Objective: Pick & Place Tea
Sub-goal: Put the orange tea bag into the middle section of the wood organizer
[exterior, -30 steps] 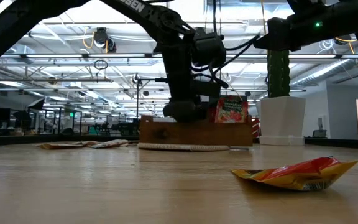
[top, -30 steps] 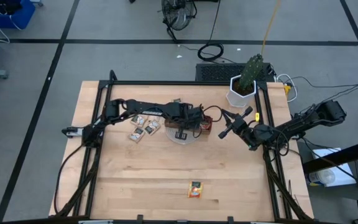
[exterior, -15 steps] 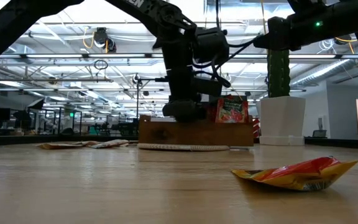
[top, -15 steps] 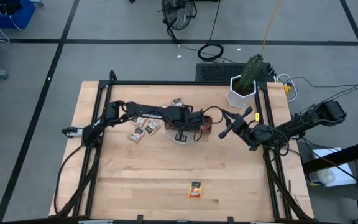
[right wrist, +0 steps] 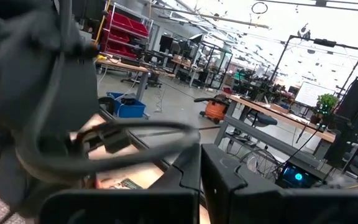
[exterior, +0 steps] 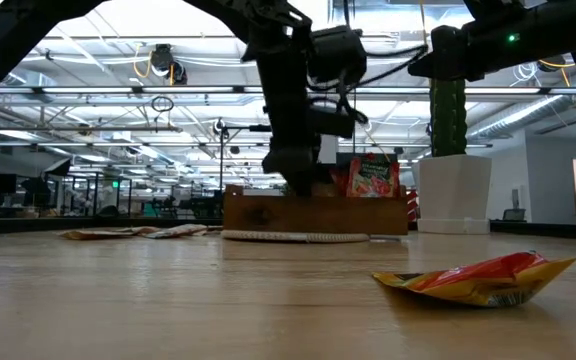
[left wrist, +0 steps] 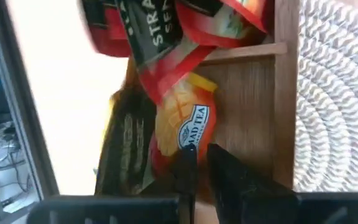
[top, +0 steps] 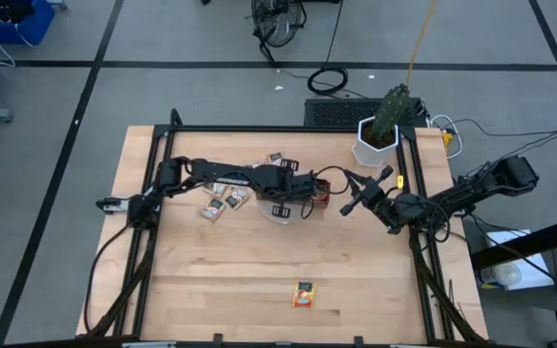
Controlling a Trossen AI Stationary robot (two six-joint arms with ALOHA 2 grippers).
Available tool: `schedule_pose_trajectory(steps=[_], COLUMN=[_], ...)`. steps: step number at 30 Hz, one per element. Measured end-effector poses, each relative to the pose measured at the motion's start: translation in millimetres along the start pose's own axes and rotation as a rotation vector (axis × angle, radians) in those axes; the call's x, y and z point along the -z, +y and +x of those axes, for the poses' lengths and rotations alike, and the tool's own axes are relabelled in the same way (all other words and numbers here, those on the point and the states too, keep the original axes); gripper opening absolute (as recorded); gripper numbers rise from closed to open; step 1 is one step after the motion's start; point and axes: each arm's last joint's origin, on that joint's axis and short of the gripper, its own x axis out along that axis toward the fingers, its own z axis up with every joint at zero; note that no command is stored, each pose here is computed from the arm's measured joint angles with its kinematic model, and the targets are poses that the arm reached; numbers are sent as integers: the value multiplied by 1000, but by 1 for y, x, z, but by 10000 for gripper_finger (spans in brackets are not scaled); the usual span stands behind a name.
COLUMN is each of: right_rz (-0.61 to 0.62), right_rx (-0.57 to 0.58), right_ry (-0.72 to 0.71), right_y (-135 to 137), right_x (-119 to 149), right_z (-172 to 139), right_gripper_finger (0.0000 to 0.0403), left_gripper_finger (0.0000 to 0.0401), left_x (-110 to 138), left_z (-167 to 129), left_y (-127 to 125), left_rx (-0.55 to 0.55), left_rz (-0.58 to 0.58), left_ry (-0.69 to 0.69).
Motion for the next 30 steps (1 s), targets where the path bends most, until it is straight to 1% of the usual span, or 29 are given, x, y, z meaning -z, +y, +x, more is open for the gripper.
schedule_pose_trajectory(steps=[4,8,14,17,20,22,25,27,29,30], right_rz=[2,6,6,6,4,4,1,-3,-11,-11], right_rx=[0,1,2,2,1,1,0,-2,-3,-4], right_ry=[-1,-3,-3,-2,-2,-2,0,2,5,7], right_y=[0,0,0,0,0,0,0,0,1,1], right_x=[0,-1,-1,-1,0,0,0,0,1,1], right_z=[0,0,0,0,0,0,0,0,0,0], right_gripper_finger=[0,0,0,0,0,0,0,0,0,0], left_gripper_finger=[46,46,46,47,47,47,47,47,47,47], left_x=[0,-1,1,3,3,4,5,6,10,12], left_z=[-11,-12,-12,-25,-55,-78,-111,-130,-141,-148], left_y=[4,3,3,5,11,13,15,14,9,6], left_rx=[31,54,60,57,71,126,270,370,436,453], left_rz=[-27,-39,-34,-49,-84,-106,-110,-74,-36,-23], left_ry=[-41,-53,-38,-40,-116,-186,-332,-440,-524,-576])
